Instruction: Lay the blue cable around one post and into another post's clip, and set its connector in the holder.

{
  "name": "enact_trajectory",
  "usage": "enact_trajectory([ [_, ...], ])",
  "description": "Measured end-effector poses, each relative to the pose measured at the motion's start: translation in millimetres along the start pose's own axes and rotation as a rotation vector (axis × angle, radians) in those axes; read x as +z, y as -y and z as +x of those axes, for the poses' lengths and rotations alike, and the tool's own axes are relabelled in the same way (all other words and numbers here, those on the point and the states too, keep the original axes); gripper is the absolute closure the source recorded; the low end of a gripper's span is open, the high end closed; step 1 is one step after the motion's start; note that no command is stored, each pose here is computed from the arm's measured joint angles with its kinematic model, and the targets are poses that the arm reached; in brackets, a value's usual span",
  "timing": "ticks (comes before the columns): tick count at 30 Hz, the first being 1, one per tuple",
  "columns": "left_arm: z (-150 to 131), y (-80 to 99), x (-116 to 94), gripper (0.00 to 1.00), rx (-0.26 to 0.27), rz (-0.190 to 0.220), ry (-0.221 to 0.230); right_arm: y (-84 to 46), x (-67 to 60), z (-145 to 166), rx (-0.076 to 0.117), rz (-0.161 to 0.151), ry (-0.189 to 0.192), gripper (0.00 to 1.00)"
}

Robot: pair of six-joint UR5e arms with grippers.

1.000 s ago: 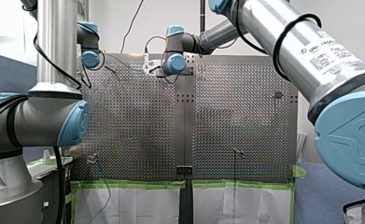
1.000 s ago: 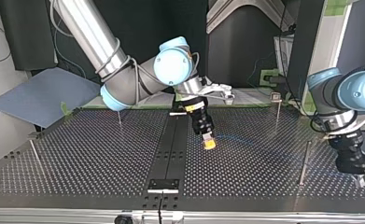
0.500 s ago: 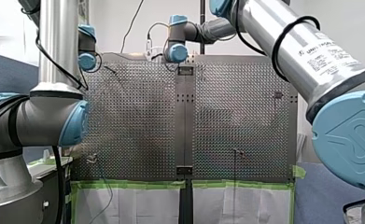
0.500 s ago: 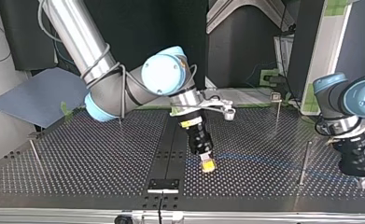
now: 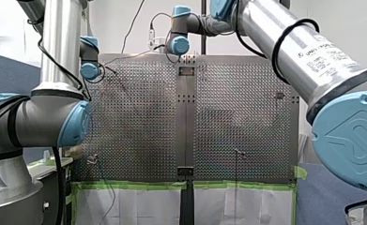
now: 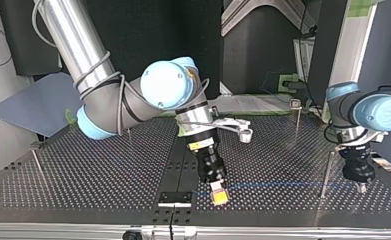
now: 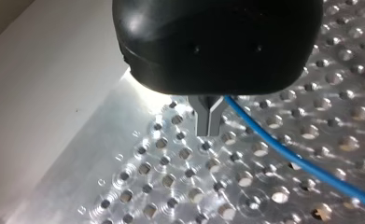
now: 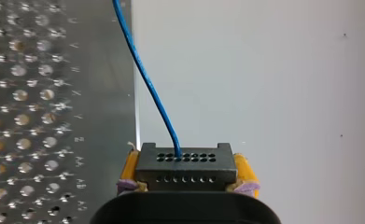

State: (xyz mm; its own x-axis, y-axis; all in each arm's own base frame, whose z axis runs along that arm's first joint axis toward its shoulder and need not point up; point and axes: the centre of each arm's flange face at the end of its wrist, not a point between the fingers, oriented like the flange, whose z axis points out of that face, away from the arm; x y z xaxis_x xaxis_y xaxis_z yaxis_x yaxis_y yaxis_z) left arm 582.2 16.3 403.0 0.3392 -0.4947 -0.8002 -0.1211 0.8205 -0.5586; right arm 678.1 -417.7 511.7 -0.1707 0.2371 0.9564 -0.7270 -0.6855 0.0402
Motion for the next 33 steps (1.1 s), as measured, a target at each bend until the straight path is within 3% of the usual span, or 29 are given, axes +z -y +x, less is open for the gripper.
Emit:
enact_trajectory([
  [9,12.1,-8.6,-8.1,0.99,-0.012,-0.023,-0.011,-4.8,4.2,18.2,-0.018,-0.025,-0.008,1.00],
  [22,29.5,-7.3,-19.9,0.99,-0.015,-0.017,-0.036,-3.9,-2.7,-22.5,-0.030,-0.026,0.082,1.00],
  [24,31.4,-6.6,-20.3,0.87,-0.016,-0.016,-0.039,-3.7,-4.6,-30.4,-0.032,-0.025,0.096,1.00],
  [25,33.2,-6.4,-20.4,0.87,-0.016,-0.016,-0.042,-3.5,-5.3,-33.4,-0.032,-0.025,0.101,1.00],
  [26,35.0,-6.5,-20.6,0.79,-0.016,-0.017,-0.046,-3.4,-6.3,-37.2,-0.033,-0.025,0.108,1.00],
  [27,37.3,-6.8,-20.7,0.61,-0.016,-0.018,-0.050,-3.3,-7.1,-40.2,-0.033,-0.025,0.114,1.00],
  [28,40.7,-7.5,-20.9,0.61,-0.016,-0.020,-0.056,-3.2,-7.9,-43.2,-0.034,-0.025,0.119,1.00],
  [29,43.5,-8.3,-21.0,0.48,-0.016,-0.022,-0.062,-3.0,-8.9,-47.4,-0.035,-0.025,0.126,1.00],
  [30,46.7,-9.4,-21.3,0.28,-0.015,-0.026,-0.070,-3.0,-9.5,-50.2,-0.035,-0.026,0.130,1.00],
  [31,51.3,-11.1,-21.8,0.28,-0.015,-0.031,-0.081,-3.0,-10.1,-53.0,-0.036,-0.026,0.134,1.00],
  [33,57.3,-12.9,-22.8,0.00,-0.015,-0.038,-0.096,-3.1,-11.8,-59.6,-0.037,-0.028,0.144,1.00],
])
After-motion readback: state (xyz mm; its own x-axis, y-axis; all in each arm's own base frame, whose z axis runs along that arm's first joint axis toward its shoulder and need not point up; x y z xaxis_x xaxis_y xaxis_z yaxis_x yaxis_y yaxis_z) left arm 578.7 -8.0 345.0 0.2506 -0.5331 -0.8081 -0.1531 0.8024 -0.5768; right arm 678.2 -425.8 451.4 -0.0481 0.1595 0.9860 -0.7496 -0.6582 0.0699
